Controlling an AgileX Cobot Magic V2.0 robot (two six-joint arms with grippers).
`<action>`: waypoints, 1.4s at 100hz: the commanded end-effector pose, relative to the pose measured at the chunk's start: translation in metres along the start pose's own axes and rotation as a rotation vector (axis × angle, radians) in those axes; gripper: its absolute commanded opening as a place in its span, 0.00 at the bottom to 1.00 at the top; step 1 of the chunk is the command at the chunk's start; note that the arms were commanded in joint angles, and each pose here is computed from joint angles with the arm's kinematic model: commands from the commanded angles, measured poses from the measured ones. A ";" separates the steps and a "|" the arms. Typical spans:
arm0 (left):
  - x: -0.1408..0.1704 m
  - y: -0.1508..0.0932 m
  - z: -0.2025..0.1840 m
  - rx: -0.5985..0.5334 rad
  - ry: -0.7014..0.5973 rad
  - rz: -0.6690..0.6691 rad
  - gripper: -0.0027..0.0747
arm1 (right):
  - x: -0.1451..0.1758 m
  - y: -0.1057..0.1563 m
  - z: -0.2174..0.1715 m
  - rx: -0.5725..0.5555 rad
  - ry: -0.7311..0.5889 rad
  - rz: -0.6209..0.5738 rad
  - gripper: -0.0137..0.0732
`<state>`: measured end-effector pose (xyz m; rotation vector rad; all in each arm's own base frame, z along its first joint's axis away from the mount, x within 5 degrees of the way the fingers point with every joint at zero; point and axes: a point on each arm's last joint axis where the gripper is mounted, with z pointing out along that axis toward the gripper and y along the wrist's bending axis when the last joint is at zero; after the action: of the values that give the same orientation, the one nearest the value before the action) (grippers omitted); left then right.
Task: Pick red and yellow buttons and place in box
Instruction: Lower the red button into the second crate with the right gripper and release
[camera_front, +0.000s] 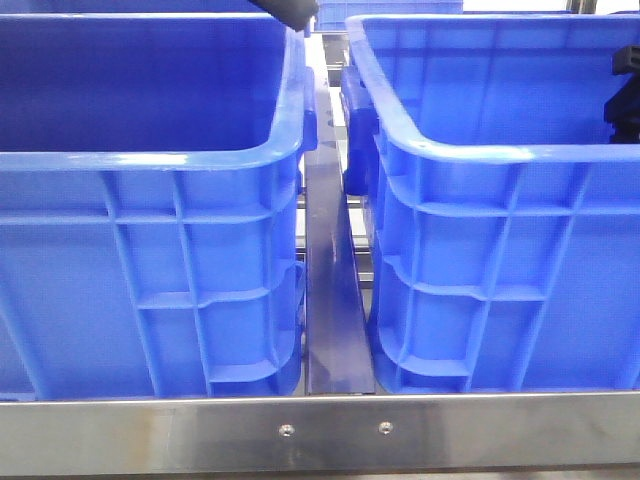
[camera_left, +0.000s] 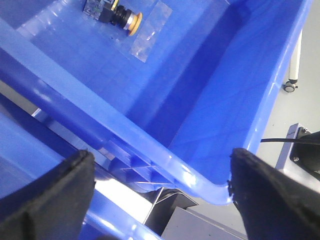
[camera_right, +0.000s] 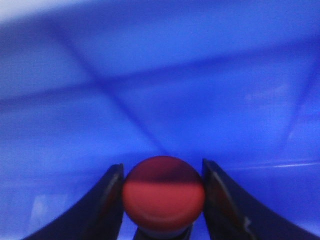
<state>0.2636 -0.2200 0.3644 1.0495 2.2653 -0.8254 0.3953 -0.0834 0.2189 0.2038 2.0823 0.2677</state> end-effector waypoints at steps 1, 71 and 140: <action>-0.013 -0.016 -0.022 0.027 -0.107 0.018 0.72 | -0.020 0.007 -0.009 -0.035 -0.070 0.000 0.35; -0.013 -0.017 -0.022 0.031 -0.110 0.014 0.72 | -0.020 0.012 -0.009 -0.092 -0.071 -0.003 0.73; -0.021 -0.015 -0.030 -0.029 -0.208 0.018 0.70 | -0.024 0.034 -0.063 -0.110 -0.085 -0.180 0.70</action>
<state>0.2653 -0.2206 0.3674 1.0179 2.2385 -0.8274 0.3706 -0.0693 0.2476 0.0356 2.0499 0.2751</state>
